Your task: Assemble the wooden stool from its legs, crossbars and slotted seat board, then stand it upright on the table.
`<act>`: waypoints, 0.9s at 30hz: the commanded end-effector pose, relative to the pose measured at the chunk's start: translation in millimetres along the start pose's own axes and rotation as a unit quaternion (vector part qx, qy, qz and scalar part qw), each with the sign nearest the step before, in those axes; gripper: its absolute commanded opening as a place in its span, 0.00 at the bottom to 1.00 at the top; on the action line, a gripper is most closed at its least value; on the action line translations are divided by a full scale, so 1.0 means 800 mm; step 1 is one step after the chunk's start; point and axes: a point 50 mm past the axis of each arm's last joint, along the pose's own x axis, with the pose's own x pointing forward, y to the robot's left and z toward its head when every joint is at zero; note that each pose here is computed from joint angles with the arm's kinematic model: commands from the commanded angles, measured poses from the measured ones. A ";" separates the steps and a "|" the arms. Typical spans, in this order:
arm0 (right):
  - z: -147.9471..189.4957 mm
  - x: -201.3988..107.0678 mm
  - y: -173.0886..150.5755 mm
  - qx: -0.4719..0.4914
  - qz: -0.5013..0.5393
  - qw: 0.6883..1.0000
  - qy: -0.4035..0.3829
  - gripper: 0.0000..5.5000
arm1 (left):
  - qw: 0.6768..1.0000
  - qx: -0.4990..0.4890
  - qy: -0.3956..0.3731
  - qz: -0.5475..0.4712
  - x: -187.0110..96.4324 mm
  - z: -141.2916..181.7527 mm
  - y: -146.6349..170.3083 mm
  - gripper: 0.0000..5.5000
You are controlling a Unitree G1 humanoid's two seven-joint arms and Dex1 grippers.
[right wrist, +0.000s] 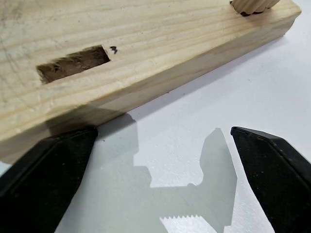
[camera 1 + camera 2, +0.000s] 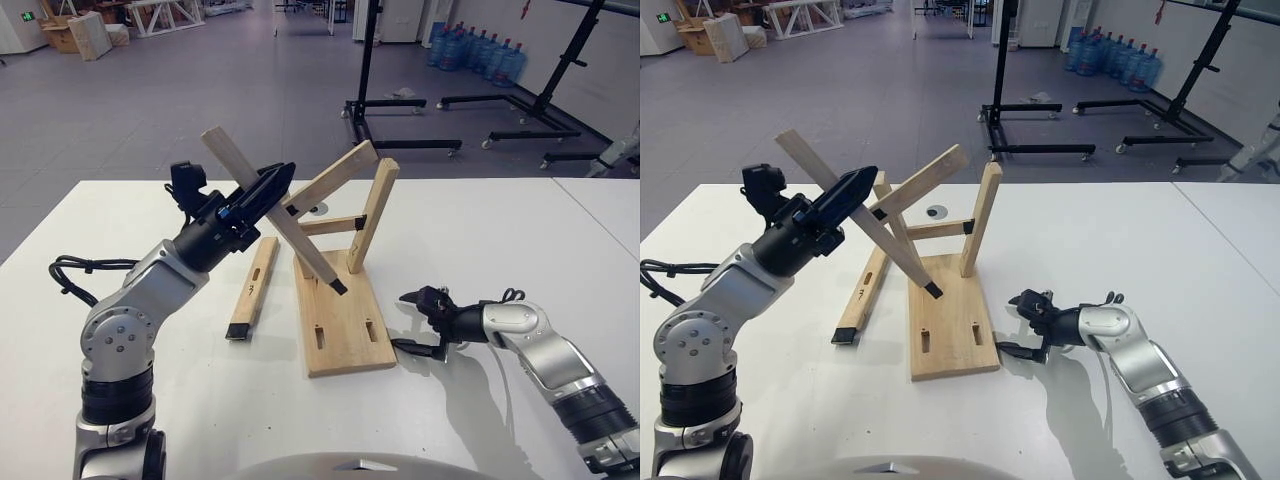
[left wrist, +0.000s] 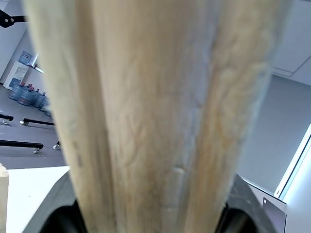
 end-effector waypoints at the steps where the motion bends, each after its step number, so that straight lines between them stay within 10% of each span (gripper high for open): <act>1: -0.001 0.014 0.013 0.015 0.010 1.000 0.005 0.92 | 1.000 0.013 0.011 -0.006 -0.002 0.005 0.000 0.37; 27: -0.005 -0.026 -0.026 0.050 -0.077 0.996 -0.012 0.92 | 0.967 0.181 0.150 -0.095 -0.023 -0.035 0.041 0.37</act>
